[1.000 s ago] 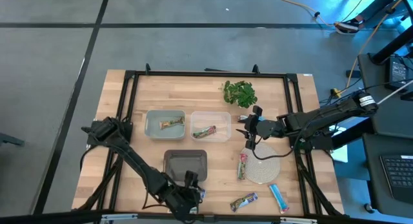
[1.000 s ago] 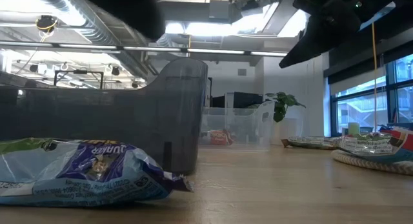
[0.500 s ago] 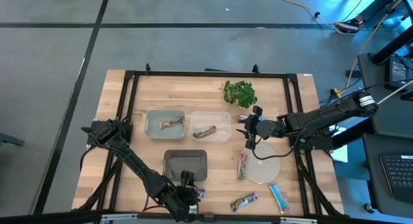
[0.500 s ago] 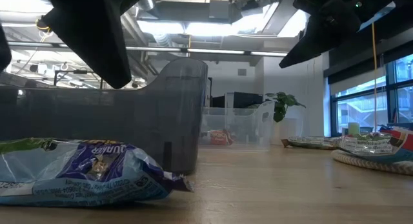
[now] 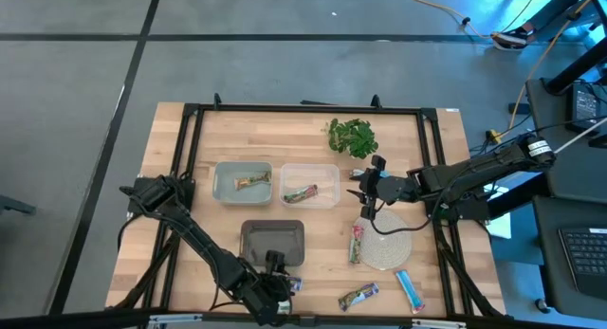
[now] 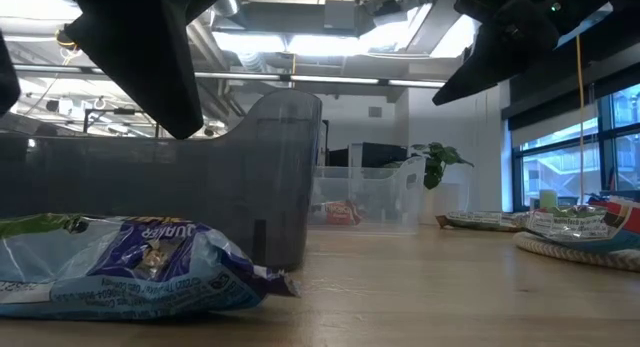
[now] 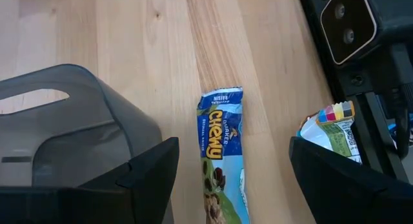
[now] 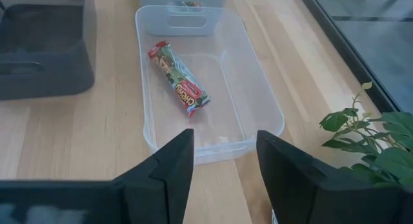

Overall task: Pick and place Granola Bars by type
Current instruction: Put the blue granola bar into the black transparent bin

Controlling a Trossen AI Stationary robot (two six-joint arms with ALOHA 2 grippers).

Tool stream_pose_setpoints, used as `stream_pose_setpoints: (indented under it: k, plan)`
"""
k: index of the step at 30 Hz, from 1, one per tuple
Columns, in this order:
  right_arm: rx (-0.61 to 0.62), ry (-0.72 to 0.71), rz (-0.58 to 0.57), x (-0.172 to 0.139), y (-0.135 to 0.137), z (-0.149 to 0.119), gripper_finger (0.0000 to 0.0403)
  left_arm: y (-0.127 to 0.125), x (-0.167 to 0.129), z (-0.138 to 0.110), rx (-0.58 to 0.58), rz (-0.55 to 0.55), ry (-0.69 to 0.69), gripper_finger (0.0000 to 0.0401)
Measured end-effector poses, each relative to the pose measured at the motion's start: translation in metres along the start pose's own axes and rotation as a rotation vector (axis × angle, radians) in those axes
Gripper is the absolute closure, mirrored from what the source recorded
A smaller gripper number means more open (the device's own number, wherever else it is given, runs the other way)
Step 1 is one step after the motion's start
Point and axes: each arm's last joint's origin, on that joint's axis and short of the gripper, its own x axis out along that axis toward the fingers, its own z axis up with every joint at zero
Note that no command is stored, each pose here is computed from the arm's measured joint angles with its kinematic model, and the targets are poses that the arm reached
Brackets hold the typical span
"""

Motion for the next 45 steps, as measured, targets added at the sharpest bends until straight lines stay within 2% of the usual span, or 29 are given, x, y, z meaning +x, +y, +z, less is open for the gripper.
stream_pose_setpoints:
  k: [3,7,14,24,34,45]
  plan:
    - [0.0,0.0,0.0,0.0,0.0,0.0,0.0231,0.001,0.0,0.0,-0.007,0.001,0.0,0.0115]
    - [0.0,0.0,0.0,0.0,0.0,0.0,0.0231,0.002,0.001,0.001,-0.072,0.004,0.001,0.0115]
    - [0.0,0.0,0.0,0.0,0.0,0.0,0.0231,0.001,0.001,0.002,-0.095,-0.007,-0.006,0.0115]
    - [-0.002,0.003,0.0,0.0,0.0,0.0,0.0231,-0.01,0.036,-0.006,-0.06,0.012,0.063,0.0115]
    - [-0.002,0.002,0.0,0.0,0.0,0.0,0.0231,-0.01,0.037,-0.008,-0.154,-0.005,0.132,0.0115]
    - [-0.005,0.004,0.0,0.0,0.0,0.0,0.0231,-0.016,0.035,-0.007,-0.158,-0.06,0.127,0.0115]
